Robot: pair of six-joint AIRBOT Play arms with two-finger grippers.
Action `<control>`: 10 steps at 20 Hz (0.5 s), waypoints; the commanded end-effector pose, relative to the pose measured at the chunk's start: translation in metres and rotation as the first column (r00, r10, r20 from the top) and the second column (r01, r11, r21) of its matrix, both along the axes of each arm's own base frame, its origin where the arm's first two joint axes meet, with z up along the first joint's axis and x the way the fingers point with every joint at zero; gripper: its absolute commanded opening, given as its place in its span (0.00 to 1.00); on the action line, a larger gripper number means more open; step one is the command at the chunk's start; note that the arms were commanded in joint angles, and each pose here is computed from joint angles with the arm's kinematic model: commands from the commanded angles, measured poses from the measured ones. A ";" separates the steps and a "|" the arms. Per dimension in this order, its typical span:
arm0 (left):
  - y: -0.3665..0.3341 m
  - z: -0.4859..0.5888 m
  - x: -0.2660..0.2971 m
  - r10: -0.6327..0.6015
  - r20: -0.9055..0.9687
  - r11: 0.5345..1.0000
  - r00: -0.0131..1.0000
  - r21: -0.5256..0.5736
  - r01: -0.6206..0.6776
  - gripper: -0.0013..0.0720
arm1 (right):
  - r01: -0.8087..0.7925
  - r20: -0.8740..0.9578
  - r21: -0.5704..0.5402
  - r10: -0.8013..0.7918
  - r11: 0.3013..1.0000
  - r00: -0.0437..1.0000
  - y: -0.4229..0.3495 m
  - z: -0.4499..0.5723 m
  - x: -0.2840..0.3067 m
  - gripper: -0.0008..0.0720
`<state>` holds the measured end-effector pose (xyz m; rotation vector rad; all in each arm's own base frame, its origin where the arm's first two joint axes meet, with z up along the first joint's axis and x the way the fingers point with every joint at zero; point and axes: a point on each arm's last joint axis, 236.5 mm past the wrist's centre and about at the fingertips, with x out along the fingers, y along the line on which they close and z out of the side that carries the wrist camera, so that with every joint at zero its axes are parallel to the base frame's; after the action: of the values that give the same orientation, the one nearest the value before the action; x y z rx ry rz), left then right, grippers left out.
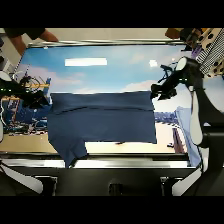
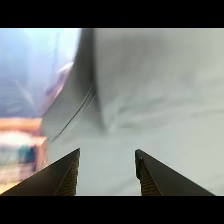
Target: Fold the clothes and pants, and hang the long-sleeved shirts on hangers.
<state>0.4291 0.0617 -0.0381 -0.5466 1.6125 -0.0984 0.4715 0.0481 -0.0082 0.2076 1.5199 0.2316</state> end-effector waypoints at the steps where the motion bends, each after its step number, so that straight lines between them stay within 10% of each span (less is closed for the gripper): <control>1: 0.020 0.016 -0.042 0.141 -0.025 0.987 0.990 -0.069 -0.142 0.58 | 0.006 0.091 0.061 -0.012 0.998 0.996 -0.026 0.038 -0.011 0.67; 10: -0.057 -0.022 -0.200 0.395 -0.088 0.900 0.914 -0.159 -0.405 0.58 | 0.139 -0.032 0.205 -0.136 0.969 0.990 -0.012 -0.007 -0.116 0.66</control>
<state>0.2605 0.0323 -0.0475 -0.9347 1.5861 0.0498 0.3800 0.0277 -0.0036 0.4376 1.4929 0.2731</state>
